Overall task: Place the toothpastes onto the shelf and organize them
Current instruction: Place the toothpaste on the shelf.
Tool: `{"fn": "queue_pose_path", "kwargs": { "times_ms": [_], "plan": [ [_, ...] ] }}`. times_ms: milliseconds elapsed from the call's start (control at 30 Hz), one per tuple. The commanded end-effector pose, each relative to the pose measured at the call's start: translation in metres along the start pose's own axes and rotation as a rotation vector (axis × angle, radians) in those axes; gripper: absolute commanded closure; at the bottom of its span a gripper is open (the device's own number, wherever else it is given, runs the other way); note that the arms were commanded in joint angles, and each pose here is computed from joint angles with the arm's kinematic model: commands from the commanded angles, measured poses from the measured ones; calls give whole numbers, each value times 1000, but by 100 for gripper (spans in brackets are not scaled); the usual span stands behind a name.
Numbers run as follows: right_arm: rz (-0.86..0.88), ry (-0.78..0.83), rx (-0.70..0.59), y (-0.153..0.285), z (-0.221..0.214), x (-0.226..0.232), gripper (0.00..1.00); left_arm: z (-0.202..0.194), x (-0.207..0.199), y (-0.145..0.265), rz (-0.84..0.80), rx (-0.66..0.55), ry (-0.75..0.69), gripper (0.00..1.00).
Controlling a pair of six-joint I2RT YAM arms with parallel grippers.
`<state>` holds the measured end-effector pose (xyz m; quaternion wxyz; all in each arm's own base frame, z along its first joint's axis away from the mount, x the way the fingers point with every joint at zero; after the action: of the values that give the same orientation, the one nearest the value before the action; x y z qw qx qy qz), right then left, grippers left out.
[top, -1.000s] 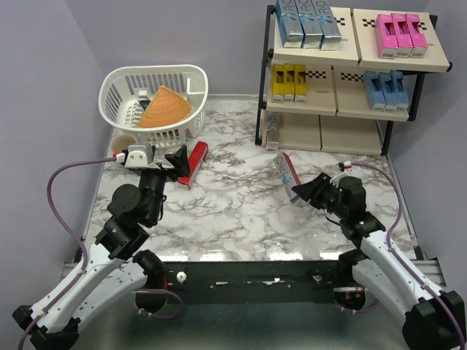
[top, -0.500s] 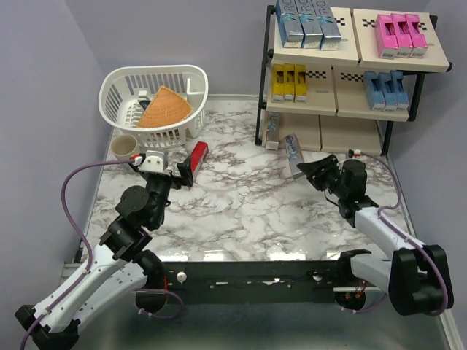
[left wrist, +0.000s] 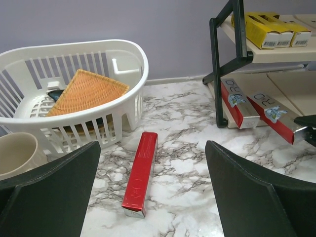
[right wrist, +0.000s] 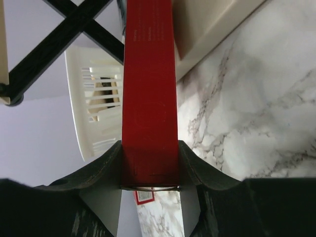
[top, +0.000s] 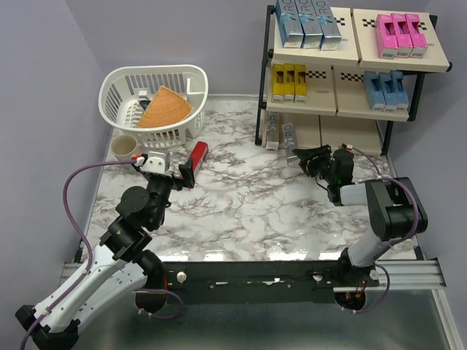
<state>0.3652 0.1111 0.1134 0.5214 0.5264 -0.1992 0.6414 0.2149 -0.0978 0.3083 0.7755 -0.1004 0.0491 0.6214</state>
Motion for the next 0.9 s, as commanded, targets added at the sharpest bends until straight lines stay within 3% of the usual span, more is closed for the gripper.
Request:
{"fn": "queue_pose_path", "kwargs": {
  "times_ms": [0, 133, 233, 567, 867],
  "plan": [
    [152, -31, -86, -20, 26, 27, 66, -3, -1, -1, -21, 7, -20, 1],
    [145, -59, -89, -33, 29, 19, 64, -3, -1, 0, -27, 2, -17, 1],
    [142, -81, -72, -43, 30, 15, 58, -2, -2, 0, -30, 3, -18, 1],
    [91, -72, -39, -51, 25, -1, 17, -3, -1, -1, -32, 7, -9, 1],
    [2, 32, -8, -44, 20, -16, 0, -4, -1, -1, -36, 11, -1, 1]
  ]
}}
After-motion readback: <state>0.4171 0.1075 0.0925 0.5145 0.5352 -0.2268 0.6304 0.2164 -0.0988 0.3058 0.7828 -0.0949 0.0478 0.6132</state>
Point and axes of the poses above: each gripper's point midway between its finger pads, its own y axis back along the fingers, its own x axis along the line the jaws close on, z = x × y, the point moved 4 cm from there along y, back along the fingers, and after that the axes turned 10 degrees about y, right-handed, at the moved point
